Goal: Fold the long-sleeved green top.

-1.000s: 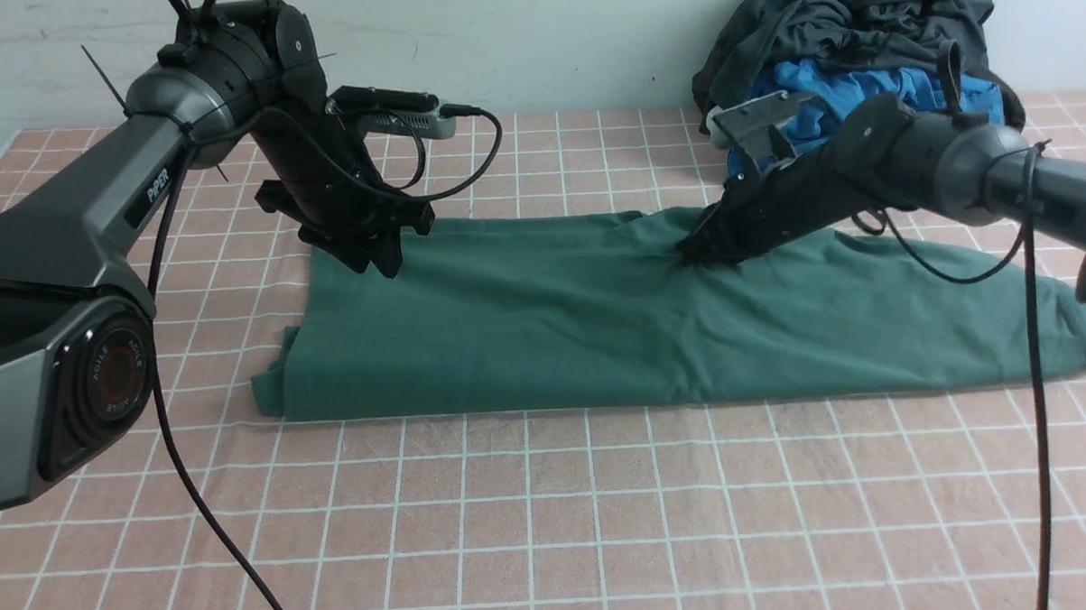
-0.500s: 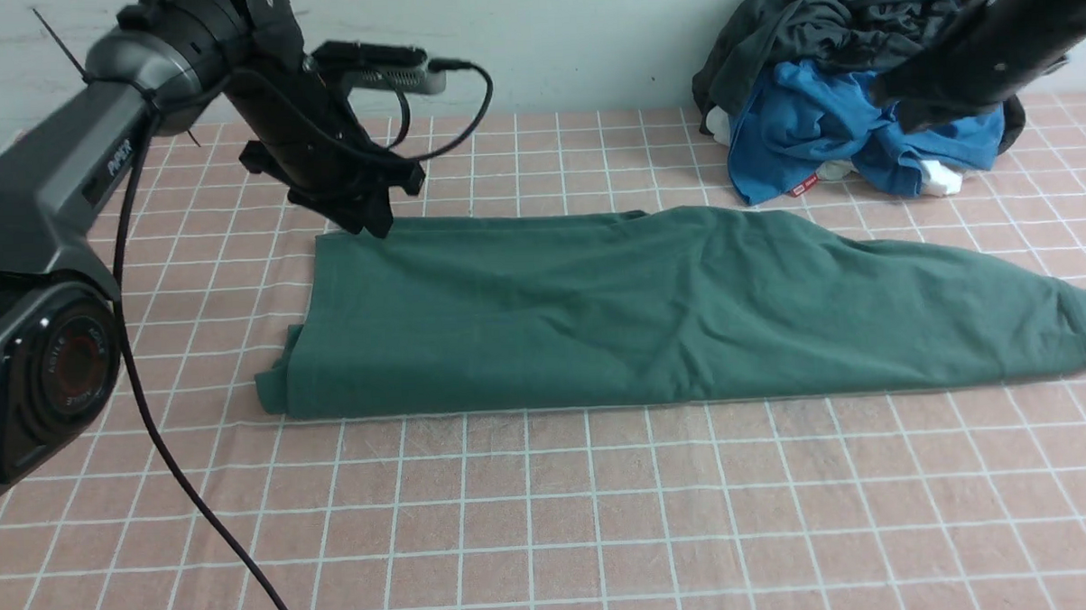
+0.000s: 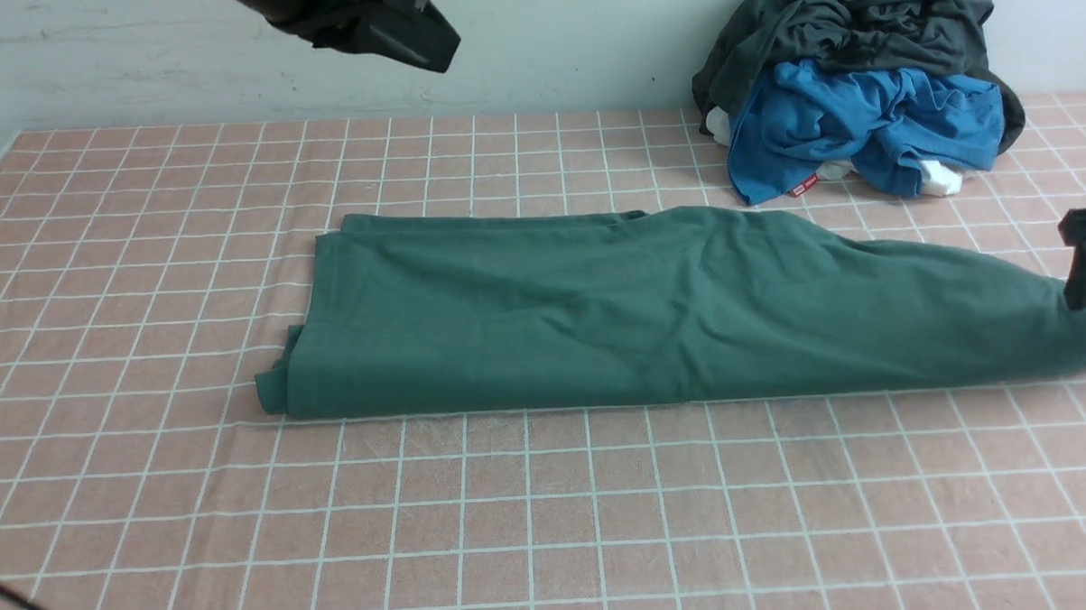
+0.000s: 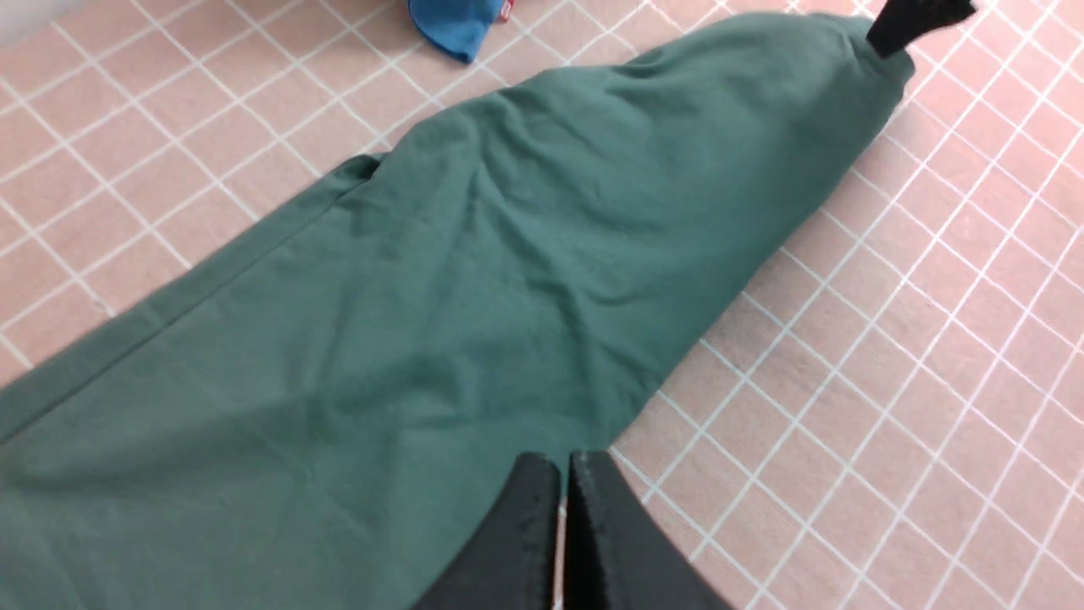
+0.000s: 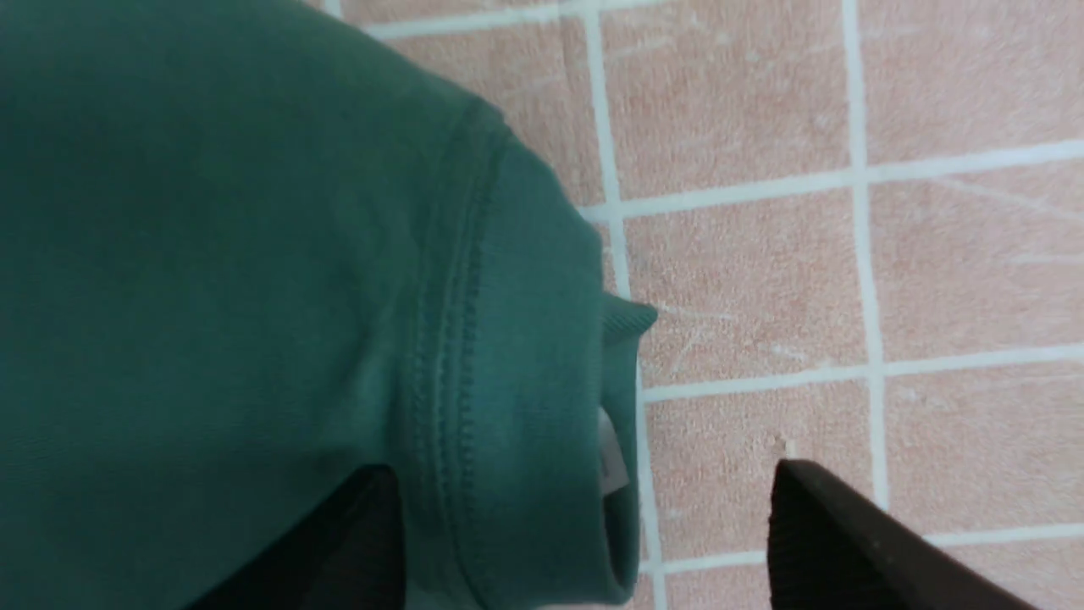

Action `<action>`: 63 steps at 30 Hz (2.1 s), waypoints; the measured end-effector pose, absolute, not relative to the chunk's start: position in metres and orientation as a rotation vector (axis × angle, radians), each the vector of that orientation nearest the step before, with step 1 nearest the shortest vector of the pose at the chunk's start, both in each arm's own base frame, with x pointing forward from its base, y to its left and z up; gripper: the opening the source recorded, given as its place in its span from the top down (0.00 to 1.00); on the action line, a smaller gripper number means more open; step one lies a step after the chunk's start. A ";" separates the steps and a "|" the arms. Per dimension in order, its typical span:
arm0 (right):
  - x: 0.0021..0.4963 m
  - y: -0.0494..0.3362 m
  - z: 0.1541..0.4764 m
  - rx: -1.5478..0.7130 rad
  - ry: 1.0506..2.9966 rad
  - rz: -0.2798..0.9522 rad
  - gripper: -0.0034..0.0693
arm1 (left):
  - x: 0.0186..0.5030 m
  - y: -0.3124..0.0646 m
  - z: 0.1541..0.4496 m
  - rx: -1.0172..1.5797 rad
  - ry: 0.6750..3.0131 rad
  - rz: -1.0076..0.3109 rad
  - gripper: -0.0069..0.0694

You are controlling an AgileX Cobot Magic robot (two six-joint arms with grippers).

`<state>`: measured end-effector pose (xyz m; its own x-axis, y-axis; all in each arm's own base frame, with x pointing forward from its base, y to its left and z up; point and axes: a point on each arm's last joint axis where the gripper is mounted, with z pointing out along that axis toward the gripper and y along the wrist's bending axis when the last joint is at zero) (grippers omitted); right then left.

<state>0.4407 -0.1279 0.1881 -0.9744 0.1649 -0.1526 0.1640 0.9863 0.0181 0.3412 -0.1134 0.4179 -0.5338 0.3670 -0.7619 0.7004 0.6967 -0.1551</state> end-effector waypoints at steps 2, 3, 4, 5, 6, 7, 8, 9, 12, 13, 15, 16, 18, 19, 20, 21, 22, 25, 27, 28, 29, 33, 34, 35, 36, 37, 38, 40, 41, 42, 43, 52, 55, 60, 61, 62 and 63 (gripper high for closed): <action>0.442 -0.130 0.175 0.247 3.000 0.001 0.22 | 0.322 -0.107 0.421 0.777 2.133 -0.540 0.91; 0.443 -0.130 0.167 0.246 3.011 -0.001 0.23 | 0.311 -0.103 0.419 0.756 2.123 -0.506 0.91; 0.444 -0.130 0.159 0.248 3.019 0.004 0.24 | 0.298 -0.098 0.417 0.738 2.111 -0.474 0.91; 0.446 -0.130 0.151 0.253 3.027 0.015 0.26 | 0.288 -0.094 0.411 0.728 2.113 -0.447 0.91; 0.447 -0.130 0.149 0.261 3.022 0.030 0.29 | 0.274 -0.089 0.410 0.713 2.098 -0.414 0.91; 0.448 -0.129 0.148 0.269 3.018 0.048 0.34 | 0.256 -0.084 0.413 0.698 2.063 -0.379 0.91; 0.448 -0.128 0.148 0.272 3.016 0.056 0.37 | 0.243 -0.080 0.412 0.689 2.046 -0.357 0.91; 0.449 -0.128 0.148 0.286 3.009 0.085 0.45 | 0.224 -0.074 0.411 0.681 2.020 -0.324 0.91; 0.450 -0.126 0.150 0.289 3.002 0.132 0.65 | 0.182 -0.063 0.405 0.666 1.960 -0.254 0.91; 0.450 -0.125 0.151 0.287 3.002 0.149 0.73 | 0.167 -0.058 0.401 0.661 1.941 -0.229 0.91; 0.450 -0.124 0.158 0.256 3.000 0.145 0.88 | 0.135 -0.049 0.387 0.647 1.920 -0.181 0.91; 0.450 -0.126 0.166 0.242 2.992 0.119 0.90 | 0.123 -0.045 0.379 0.642 1.919 -0.160 0.91; 0.450 -0.130 0.187 0.214 2.959 0.035 0.91 | 0.104 -0.039 0.360 0.625 1.933 -0.131 0.91; 0.451 -0.133 0.203 0.214 2.924 -0.025 0.91 | 0.095 -0.036 0.347 0.607 1.953 -0.126 0.91; 0.450 -0.135 0.214 0.215 2.900 -0.063 0.91 | 0.090 -0.034 0.339 0.593 1.969 -0.127 0.91; 0.447 -0.138 0.238 0.243 2.844 -0.131 0.91 | 0.082 -0.032 0.323 0.565 2.007 -0.135 0.91; 0.443 -0.140 0.264 0.275 2.782 -0.182 0.91 | 0.078 -0.030 0.306 0.545 2.051 -0.139 0.91; 0.430 -0.135 0.314 0.309 2.659 -0.220 0.91 | 0.072 -0.026 0.274 0.510 2.153 -0.137 0.91; 0.420 -0.120 0.349 0.289 2.581 -0.209 0.91 | 0.071 -0.025 0.258 0.491 2.211 -0.136 0.91; 0.414 -0.098 0.369 0.241 2.536 -0.173 0.91 | 0.072 -0.025 0.252 0.470 2.224 -0.141 0.91; 0.412 -0.084 0.377 0.208 2.520 -0.143 0.91 | 0.073 -0.025 0.253 0.459 2.210 -0.141 0.91; 0.413 -0.006 0.391 0.021 2.491 0.038 0.91 | 0.077 -0.025 0.257 0.420 2.149 -0.145 0.91; 0.413 0.025 0.389 -0.058 2.494 0.110 0.91 | 0.077 -0.025 0.258 0.409 2.141 -0.152 0.91; 0.413 0.041 0.387 -0.099 2.500 0.144 0.91 | 0.077 -0.025 0.258 0.408 2.140 -0.154 0.91; 0.413 0.071 0.381 -0.181 2.512 0.208 0.91 | 0.077 -0.025 0.258 0.407 2.140 -0.157 0.91; 0.412 0.096 0.375 -0.254 2.524 0.254 0.91 | 0.077 -0.025 0.258 0.404 2.140 -0.162 0.91; 0.411 0.114 0.368 -0.311 2.534 0.287 0.91 | 0.077 -0.025 0.258 0.404 2.138 -0.162 0.91; 0.409 0.161 0.349 -0.448 2.545 0.364 0.91 | 0.078 -0.026 0.259 0.399 2.130 -0.164 0.91; 0.410 0.180 0.339 -0.488 2.539 0.392 0.91 | 0.078 -0.026 0.259 0.398 2.125 -0.164 0.91; 0.414 0.194 0.328 -0.508 2.531 0.414 0.91 | 0.078 -0.026 0.260 0.396 2.120 -0.164 0.91; 0.416 0.209 0.316 -0.531 2.521 0.436 0.91 | 0.078 -0.026 0.260 0.395 2.120 -0.165 0.91; 0.431 0.265 0.244 -0.521 2.529 0.591 0.72 | 0.078 -0.026 0.260 0.394 2.119 -0.167 0.91; 0.431 0.265 0.247 -0.515 2.515 0.600 0.62 | 0.078 -0.026 0.260 0.394 2.119 -0.167 0.91; 0.432 0.261 0.254 -0.523 2.495 0.589 0.56 | 0.078 -0.026 0.260 0.394 2.119 -0.167 0.91; 0.432 0.261 0.251 -0.525 2.500 0.584 0.57 | 0.078 -0.026 0.260 0.394 2.119 -0.167 0.91; 0.433 0.261 0.247 -0.526 2.507 0.581 0.59 | 0.078 -0.026 0.260 0.394 2.119 -0.167 0.91; 0.435 0.262 0.240 -0.533 2.521 0.576 0.63 | 0.078 -0.026 0.260 0.393 2.119 -0.166 0.91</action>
<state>0.4345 0.2625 0.2404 -0.8006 -0.2568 -0.5413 -0.4664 0.8343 0.2939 0.0784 -0.0257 0.2597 -0.5052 0.2137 -0.8361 0.3417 0.9392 0.0336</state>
